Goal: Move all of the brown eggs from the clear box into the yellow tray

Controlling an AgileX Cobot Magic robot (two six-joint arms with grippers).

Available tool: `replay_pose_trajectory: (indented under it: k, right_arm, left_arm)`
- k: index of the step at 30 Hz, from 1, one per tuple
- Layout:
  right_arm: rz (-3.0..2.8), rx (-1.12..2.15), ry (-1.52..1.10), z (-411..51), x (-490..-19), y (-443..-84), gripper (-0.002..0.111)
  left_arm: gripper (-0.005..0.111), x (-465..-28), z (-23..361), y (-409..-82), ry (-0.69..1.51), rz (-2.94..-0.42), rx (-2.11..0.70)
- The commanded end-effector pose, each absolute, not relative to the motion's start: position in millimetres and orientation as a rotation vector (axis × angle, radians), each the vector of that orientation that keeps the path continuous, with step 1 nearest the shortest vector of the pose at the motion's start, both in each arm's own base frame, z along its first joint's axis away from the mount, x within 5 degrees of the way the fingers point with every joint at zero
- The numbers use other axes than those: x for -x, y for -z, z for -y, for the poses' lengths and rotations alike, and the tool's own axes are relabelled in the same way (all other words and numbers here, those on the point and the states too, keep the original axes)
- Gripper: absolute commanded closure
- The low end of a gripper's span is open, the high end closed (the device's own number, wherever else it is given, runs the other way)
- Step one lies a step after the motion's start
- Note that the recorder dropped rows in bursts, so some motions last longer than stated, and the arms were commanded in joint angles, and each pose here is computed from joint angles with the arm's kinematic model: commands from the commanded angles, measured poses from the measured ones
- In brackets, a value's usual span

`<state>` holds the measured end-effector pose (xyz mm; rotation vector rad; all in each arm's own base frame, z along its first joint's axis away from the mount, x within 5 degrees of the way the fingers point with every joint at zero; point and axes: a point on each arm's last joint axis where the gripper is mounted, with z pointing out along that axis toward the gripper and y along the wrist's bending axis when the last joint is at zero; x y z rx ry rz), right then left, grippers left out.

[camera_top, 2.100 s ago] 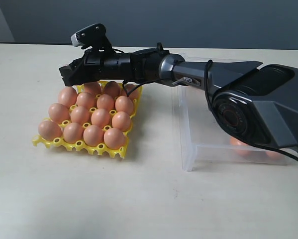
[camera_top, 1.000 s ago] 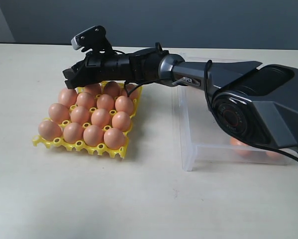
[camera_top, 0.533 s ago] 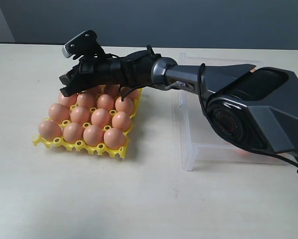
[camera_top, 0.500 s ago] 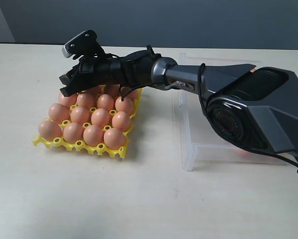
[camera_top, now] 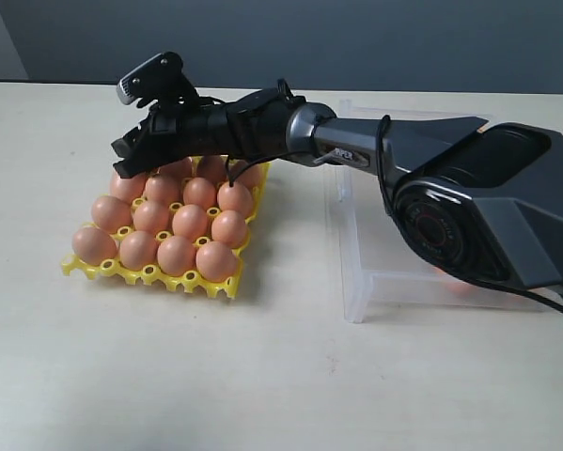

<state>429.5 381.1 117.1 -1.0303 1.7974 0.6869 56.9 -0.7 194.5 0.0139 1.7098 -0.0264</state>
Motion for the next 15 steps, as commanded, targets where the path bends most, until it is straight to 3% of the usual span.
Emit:
replay_pose_trajectory:
  k: [1,11,15]
  right_arm:
    - [-1.781,1.027,-0.68,-381,-430,-131,0.053]
    - [-1.719,0.968,-0.702,-377,-426,-196,0.055]
    - [-1.702,1.032,-0.654,-370,-417,-234,0.075]
  left_arm:
    - [0.095,-58,1,-193,0.027,-1.715,-0.017]
    - [0.095,-58,1,-193,0.027,-1.715,-0.017]
    - [0.095,-58,1,-193,0.027,-1.715,-0.017]
